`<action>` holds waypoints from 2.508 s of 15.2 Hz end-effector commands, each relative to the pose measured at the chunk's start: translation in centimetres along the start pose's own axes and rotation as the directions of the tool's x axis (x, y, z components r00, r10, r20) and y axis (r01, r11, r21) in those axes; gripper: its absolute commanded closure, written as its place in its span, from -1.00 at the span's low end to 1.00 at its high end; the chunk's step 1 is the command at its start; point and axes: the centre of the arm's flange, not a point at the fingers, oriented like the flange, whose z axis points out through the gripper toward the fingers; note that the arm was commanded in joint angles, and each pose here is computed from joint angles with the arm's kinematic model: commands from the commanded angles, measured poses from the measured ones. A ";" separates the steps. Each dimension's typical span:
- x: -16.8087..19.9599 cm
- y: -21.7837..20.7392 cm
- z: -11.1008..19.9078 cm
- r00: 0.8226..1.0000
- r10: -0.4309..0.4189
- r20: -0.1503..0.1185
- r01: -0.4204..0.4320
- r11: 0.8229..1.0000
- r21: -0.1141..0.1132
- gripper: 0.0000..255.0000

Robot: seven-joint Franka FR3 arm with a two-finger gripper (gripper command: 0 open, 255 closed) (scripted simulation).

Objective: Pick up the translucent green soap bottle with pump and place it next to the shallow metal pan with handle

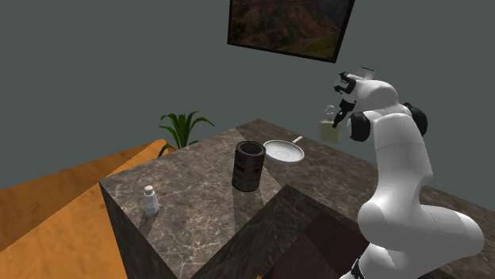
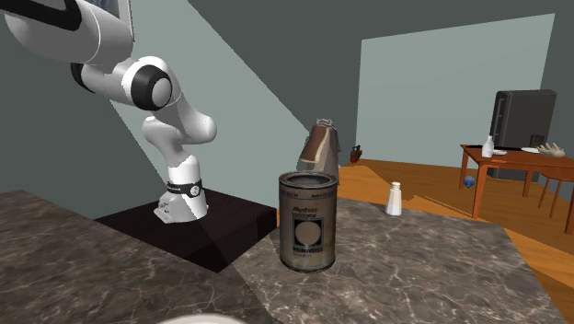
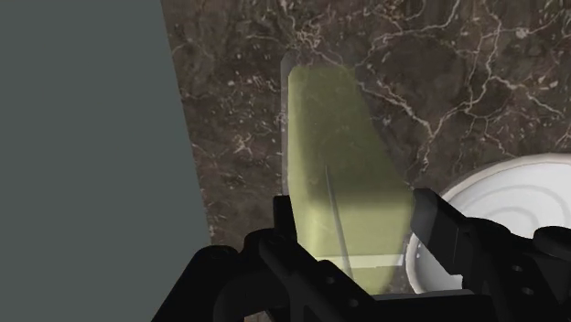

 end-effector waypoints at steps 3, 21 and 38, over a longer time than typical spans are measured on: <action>-0.4 0.0 1.9 1.000 -0.001 -0.001 0.001 1.000 -0.001 1.00; -1.5 -0.5 8.7 1.000 -0.001 -0.001 0.001 1.000 -0.001 1.00; -1.5 -0.5 3.7 1.000 -0.001 -0.001 0.001 1.000 -0.001 -1.00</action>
